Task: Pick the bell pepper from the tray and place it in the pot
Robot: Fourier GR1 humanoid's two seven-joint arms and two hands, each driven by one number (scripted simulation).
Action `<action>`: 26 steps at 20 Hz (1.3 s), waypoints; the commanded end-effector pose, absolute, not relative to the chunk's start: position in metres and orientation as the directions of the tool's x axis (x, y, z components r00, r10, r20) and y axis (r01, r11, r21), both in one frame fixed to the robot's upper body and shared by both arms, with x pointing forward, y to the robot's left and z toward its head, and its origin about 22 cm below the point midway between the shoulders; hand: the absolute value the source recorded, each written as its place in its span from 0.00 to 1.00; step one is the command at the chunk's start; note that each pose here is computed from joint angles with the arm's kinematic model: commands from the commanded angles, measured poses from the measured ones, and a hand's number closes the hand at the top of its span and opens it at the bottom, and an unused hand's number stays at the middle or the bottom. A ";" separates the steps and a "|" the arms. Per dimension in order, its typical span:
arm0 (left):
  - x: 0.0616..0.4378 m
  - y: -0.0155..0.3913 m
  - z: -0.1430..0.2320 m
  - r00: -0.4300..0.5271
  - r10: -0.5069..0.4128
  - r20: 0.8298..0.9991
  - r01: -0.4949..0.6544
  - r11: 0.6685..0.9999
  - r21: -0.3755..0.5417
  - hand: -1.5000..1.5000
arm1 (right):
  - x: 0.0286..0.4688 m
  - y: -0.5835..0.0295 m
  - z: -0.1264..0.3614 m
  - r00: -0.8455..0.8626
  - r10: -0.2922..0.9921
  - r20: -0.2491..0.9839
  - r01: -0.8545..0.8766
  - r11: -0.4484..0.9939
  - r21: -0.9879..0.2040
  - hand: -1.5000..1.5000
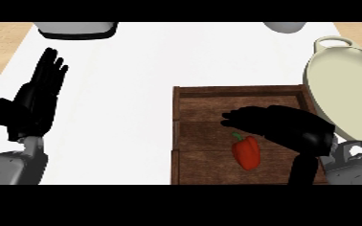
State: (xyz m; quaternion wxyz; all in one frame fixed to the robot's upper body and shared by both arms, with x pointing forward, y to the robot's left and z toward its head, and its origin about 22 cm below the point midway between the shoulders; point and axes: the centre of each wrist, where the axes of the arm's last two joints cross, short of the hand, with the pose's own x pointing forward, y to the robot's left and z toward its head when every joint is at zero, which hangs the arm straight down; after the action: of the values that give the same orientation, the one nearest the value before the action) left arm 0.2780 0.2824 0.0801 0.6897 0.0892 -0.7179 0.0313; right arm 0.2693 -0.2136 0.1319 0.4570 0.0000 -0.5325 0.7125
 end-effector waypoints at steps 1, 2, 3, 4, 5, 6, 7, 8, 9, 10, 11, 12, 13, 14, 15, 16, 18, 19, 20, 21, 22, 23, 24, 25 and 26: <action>0.289 0.300 0.078 -0.041 -0.078 0.996 -0.189 0.980 0.069 0.50 | 0.256 -0.206 0.124 -0.571 0.697 0.435 -0.645 -0.052 -0.763 0.00; 0.291 0.284 0.083 -0.028 -0.095 0.995 -0.186 0.979 0.088 0.50 | 0.264 -0.198 0.112 -0.567 0.706 0.424 -0.641 -0.056 -0.765 0.00; 0.283 0.276 0.089 -0.039 -0.086 0.996 -0.178 0.981 0.078 0.50 | 0.257 -0.195 0.114 -0.562 0.721 0.405 -0.623 -0.048 -0.780 0.00; 0.269 0.285 0.084 -0.038 -0.087 0.995 -0.155 0.985 0.080 0.50 | 0.267 -0.176 0.108 -0.561 0.735 0.380 -0.619 -0.067 -0.783 0.00; 0.285 0.271 0.088 -0.034 -0.090 0.995 -0.162 0.983 0.084 0.50 | 0.271 -0.203 0.108 -0.563 0.743 0.363 -0.610 -0.077 -0.788 0.00; 0.271 0.276 0.064 -0.045 -0.079 0.996 -0.161 0.984 0.071 0.50 | 0.268 -0.201 0.105 -0.561 0.739 0.372 -0.611 -0.066 -0.789 0.00; 0.274 0.284 0.086 -0.034 -0.083 0.996 -0.176 0.981 0.075 0.50 | 0.269 -0.209 0.110 -0.553 0.741 0.381 -0.607 -0.045 -0.794 0.00; 0.276 0.273 0.074 -0.042 -0.090 0.995 -0.174 0.981 0.081 0.50 | 0.282 -0.207 0.099 -0.554 0.735 0.391 -0.620 -0.051 -0.783 0.00; 0.268 0.288 0.089 -0.042 -0.086 0.995 -0.174 0.982 0.078 0.50 | 0.269 -0.208 0.108 -0.554 0.738 0.386 -0.624 -0.061 -0.779 0.00; 0.267 0.272 0.083 -0.043 -0.097 0.994 -0.160 0.983 0.089 0.50 | 0.270 -0.212 0.099 -0.548 0.736 0.398 -0.631 -0.051 -0.774 0.00; 0.286 0.292 0.084 -0.026 -0.079 0.997 -0.187 0.980 0.072 0.50 | 0.257 -0.209 0.094 -0.557 0.725 0.405 -0.622 -0.042 -0.782 0.00; 0.291 0.263 0.079 -0.033 -0.093 0.995 -0.171 0.982 0.086 0.50 | 0.277 -0.195 0.092 -0.559 0.732 0.388 -0.611 -0.048 -0.790 0.00; 0.266 0.302 0.085 -0.033 -0.099 0.994 -0.162 0.982 0.093 0.50 | 0.273 -0.209 0.097 -0.557 0.730 0.397 -0.621 -0.048 -0.783 0.00; 0.277 0.275 0.075 -0.038 -0.089 0.995 -0.181 0.980 0.081 0.50 | 0.255 -0.200 0.061 -0.575 0.716 0.396 -0.608 -0.050 -0.792 0.00; 0.261 0.268 0.074 -0.025 -0.098 0.995 -0.162 0.982 0.092 0.50 | 0.277 -0.207 0.087 -0.573 0.723 0.385 -0.606 -0.058 -0.794 0.00; 0.281 0.291 0.080 -0.032 -0.072 0.997 -0.150 0.987 0.066 0.50 | 0.287 -0.201 0.076 -0.572 0.726 0.383 -0.609 -0.061 -0.791 0.00; 0.284 0.272 0.087 -0.031 -0.094 0.995 -0.173 0.981 0.087 0.50 | 0.281 -0.202 0.075 -0.552 0.749 0.367 -0.615 -0.070 -0.785 0.00; 0.282 0.292 0.079 -0.052 -0.094 0.994 -0.167 0.982 0.084 0.50 | 0.273 -0.185 0.052 -0.565 0.743 0.360 -0.603 -0.074 -0.794 0.00; 0.282 0.278 0.097 -0.045 -0.091 0.995 -0.182 0.980 0.082 0.50 | 0.262 -0.191 0.073 -0.547 0.755 0.363 -0.605 -0.056 -0.795 0.00; 0.281 0.278 0.090 -0.046 -0.092 0.995 -0.188 0.979 0.082 0.50 | 0.283 -0.208 0.059 -0.543 0.764 0.347 -0.608 -0.073 -0.791 0.00; 0.282 0.291 0.072 -0.046 -0.091 0.995 -0.186 0.979 0.081 0.50 | 0.270 -0.187 0.045 -0.542 0.761 0.358 -0.606 -0.059 -0.793 0.00; 0.283 0.287 0.098 -0.032 -0.090 0.995 -0.171 0.982 0.084 0.50 | 0.272 -0.201 0.054 -0.545 0.759 0.356 -0.617 -0.076 -0.783 0.00; 0.280 0.267 0.096 -0.049 -0.090 0.995 -0.168 0.982 0.080 0.50 | 0.286 -0.198 0.067 -0.530 0.773 0.349 -0.618 -0.070 -0.783 0.00; 0.295 0.285 0.080 -0.044 -0.086 0.995 -0.157 0.985 0.078 0.50 | 0.290 -0.185 0.047 -0.541 0.755 0.371 -0.626 -0.066 -0.777 0.00; 0.273 0.293 0.079 -0.038 -0.101 0.994 -0.171 0.981 0.093 0.50 | 0.274 -0.197 0.043 -0.554 0.744 0.373 -0.635 -0.088 -0.768 0.00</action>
State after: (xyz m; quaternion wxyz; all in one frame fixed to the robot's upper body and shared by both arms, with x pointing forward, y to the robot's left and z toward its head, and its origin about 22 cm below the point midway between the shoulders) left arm 0.2819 0.2836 0.0847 0.6865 0.0911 -0.7209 0.0285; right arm 0.2785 -0.1957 0.0573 0.4709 -0.0691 -0.4933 0.7281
